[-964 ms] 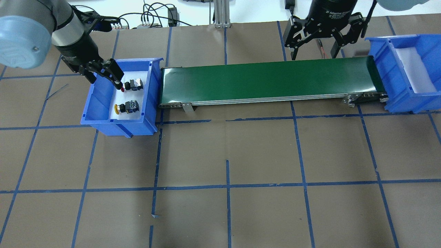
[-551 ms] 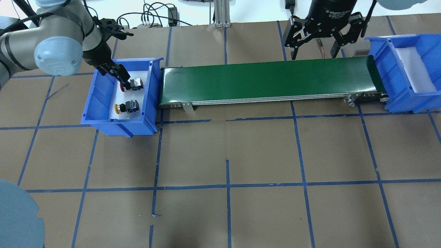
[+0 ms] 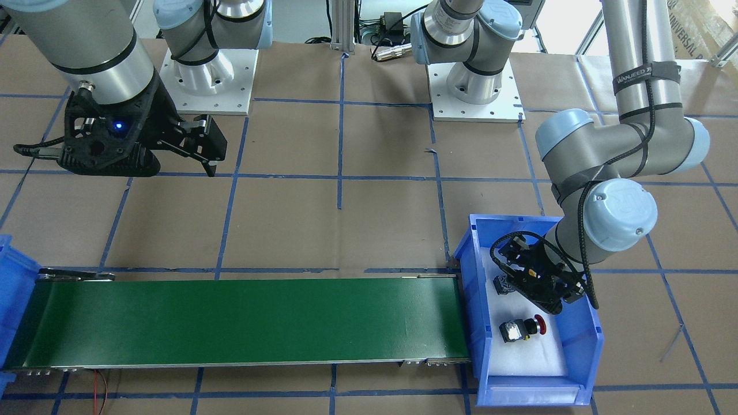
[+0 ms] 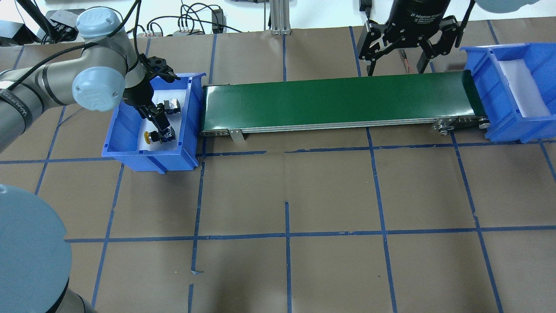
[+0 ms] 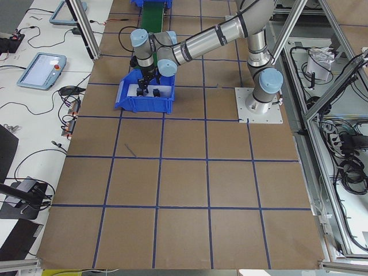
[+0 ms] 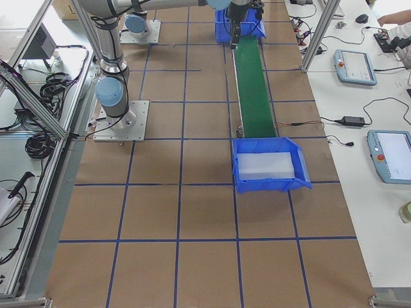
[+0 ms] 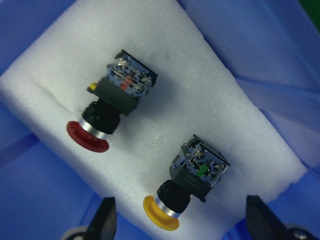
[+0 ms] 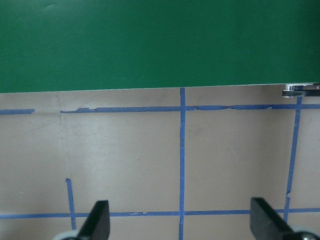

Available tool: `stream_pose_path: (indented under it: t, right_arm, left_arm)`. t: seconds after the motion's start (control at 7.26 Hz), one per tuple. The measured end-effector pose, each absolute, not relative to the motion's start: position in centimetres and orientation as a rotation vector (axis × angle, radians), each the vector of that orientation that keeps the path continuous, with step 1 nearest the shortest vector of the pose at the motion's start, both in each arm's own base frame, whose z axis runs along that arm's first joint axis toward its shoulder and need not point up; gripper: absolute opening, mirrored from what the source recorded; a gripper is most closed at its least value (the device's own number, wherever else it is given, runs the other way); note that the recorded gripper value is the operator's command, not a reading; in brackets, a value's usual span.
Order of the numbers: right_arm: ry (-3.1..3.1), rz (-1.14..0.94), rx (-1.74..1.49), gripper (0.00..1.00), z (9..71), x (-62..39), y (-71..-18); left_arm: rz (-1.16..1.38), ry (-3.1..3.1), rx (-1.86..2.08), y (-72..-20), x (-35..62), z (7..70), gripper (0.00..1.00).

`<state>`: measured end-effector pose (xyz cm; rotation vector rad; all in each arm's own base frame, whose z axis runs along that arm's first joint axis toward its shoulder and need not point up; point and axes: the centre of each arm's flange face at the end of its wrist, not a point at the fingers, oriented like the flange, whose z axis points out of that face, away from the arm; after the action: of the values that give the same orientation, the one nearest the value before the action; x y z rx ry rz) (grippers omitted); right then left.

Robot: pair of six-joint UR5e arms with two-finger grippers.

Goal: Transport two buttons from left to right
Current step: 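Grasp the yellow-capped button with the left gripper and lift it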

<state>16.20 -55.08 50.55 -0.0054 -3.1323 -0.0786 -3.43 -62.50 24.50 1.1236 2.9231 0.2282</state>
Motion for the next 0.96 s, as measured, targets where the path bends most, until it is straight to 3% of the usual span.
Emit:
stream_pose_path:
  t: [0.14,0.28,0.41,0.55,0.69,0.83,0.96]
  right_arm:
    - [-3.133,-0.08,-0.005,1.0,50.5,16.2,-55.1]
    - [-3.132,-0.081,-0.005,1.0,50.5,16.2,-55.1]
    - [-3.132,-0.082,-0.005,1.0,50.5,16.2,-55.1]
    - [-3.132,-0.083,-0.005,1.0,50.5,16.2,-55.1]
    - [-3.132,-0.084,-0.005,1.0,50.4,16.2,-55.1]
    - [-3.132,-0.084,-0.005,1.0,50.4,16.2,-55.1]
    - [-3.132,-0.086,-0.007,1.0,50.3,16.2,-55.1]
  left_arm:
    - [0.262,2.93,1.133,-62.6,-3.5,22.9,0.91]
    - [0.281,2.927,1.139,-62.9,-3.5,21.7,0.77]
    - [0.29,2.912,1.143,-63.2,-3.4,21.1,0.56]
    - [0.297,2.9,1.146,-63.5,-3.4,20.6,0.28]
    - [0.295,2.894,1.148,-63.6,-3.5,20.5,0.11]
    - [0.283,2.891,1.146,-63.8,-3.4,20.8,0.05]
    - [0.255,2.887,1.141,-64.1,-3.4,21.7,0.05]
